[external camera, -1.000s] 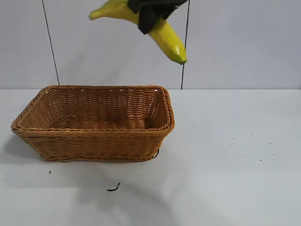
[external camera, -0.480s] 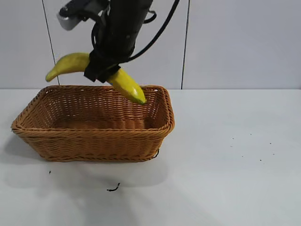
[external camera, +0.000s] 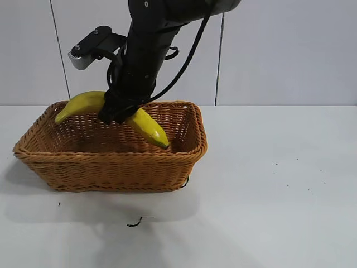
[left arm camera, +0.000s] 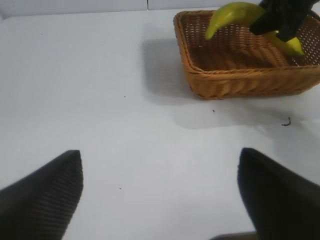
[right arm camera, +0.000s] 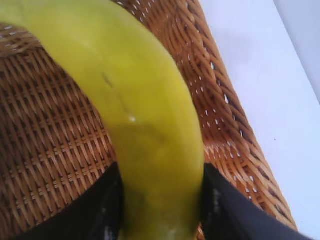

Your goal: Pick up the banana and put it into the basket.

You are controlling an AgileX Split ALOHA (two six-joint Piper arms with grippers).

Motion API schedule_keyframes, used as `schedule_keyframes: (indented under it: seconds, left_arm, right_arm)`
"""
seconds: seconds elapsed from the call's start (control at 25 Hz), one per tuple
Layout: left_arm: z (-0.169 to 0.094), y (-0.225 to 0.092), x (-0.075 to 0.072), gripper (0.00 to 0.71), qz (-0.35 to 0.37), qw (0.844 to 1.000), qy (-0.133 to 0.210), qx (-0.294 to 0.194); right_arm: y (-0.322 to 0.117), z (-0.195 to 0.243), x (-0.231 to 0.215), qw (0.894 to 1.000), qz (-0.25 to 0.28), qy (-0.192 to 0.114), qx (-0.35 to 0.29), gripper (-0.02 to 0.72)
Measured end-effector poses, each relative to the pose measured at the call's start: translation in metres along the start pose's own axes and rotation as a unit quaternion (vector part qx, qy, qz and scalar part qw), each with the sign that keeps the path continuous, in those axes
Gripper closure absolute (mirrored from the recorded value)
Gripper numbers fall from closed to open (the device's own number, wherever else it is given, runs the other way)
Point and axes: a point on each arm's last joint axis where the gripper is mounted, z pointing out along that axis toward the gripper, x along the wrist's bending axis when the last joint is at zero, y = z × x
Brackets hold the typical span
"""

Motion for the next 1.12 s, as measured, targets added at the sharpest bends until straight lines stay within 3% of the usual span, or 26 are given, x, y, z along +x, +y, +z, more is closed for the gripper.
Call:
schedule_keyframes:
  seconds: [0.08, 0.16, 0.28, 0.56, 0.68, 0.84, 1.12]
  left_arm:
    - [0.0, 0.0, 0.0, 0.075, 0.0, 1.0, 0.0, 0.0]
    - [0.0, 0.0, 0.0, 0.075, 0.0, 1.0, 0.0, 0.0]
    - [0.0, 0.0, 0.0, 0.075, 0.0, 1.0, 0.0, 0.0]
    - [0.0, 0.0, 0.0, 0.075, 0.0, 1.0, 0.0, 0.0]
    - [0.0, 0.0, 0.0, 0.075, 0.0, 1.0, 0.0, 0.0]
    - [0.0, 0.0, 0.0, 0.075, 0.0, 1.0, 0.0, 0.0]
    - [0.0, 0.0, 0.0, 0.075, 0.0, 1.0, 0.0, 0.0]
  right_arm:
    - [0.0, 0.0, 0.0, 1.0, 0.0, 0.0, 0.0, 0.085]
    - [0.001, -0.003, -0.001, 1.0, 0.0, -0.001, -0.002, 0.036]
    - [0.005, -0.019, -0.004, 1.0, 0.02, -0.003, -0.003, 0.015]
    - [0.012, -0.069, -0.034, 0.991, 0.129, -0.004, 0.035, 0.014]
    - [0.008, -0.086, -0.057, 0.98, 0.192, -0.008, 0.051, 0.014]
    - [-0.011, -0.103, -0.09, 0.956, 0.281, -0.022, 0.081, 0.014]
    - [-0.067, -0.114, -0.157, 0.92, 0.375, -0.065, 0.096, 0.014]
